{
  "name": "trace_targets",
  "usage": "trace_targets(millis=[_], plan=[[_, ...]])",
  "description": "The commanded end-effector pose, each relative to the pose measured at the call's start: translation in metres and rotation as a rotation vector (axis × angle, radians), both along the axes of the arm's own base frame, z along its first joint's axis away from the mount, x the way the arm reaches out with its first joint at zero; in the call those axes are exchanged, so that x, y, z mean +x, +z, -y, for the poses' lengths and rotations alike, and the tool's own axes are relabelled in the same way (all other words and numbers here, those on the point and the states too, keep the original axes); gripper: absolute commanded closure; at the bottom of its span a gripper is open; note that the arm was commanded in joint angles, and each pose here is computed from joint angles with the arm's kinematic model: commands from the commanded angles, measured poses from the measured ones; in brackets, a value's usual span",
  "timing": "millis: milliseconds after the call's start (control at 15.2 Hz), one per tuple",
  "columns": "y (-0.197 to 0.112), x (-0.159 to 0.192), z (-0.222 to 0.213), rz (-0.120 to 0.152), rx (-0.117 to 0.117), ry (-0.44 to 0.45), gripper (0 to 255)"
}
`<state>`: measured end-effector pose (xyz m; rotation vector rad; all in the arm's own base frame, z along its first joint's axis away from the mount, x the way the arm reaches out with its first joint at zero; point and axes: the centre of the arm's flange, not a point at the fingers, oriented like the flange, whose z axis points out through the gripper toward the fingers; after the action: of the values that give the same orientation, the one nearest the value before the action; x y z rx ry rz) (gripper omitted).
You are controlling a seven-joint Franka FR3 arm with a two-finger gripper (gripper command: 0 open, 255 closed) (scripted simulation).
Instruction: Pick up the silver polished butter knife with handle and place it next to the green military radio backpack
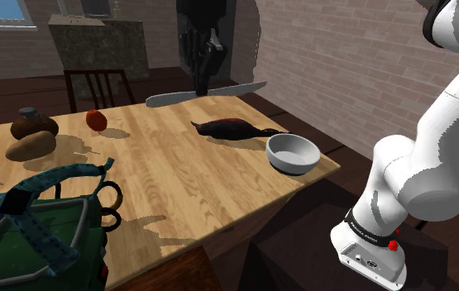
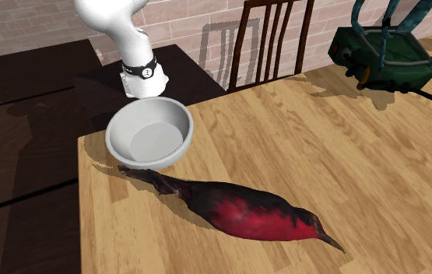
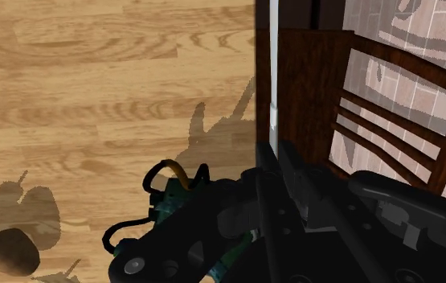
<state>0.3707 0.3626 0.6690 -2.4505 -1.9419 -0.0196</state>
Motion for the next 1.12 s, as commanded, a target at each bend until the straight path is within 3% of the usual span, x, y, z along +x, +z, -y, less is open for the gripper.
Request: trace_targets(millis=[0,1056], plan=[[-0.009,-0.003,-0.005,0.000,0.000,-0.002,255],[-0.093,-0.003,-0.005,0.000,0.000,-0.002,255]])
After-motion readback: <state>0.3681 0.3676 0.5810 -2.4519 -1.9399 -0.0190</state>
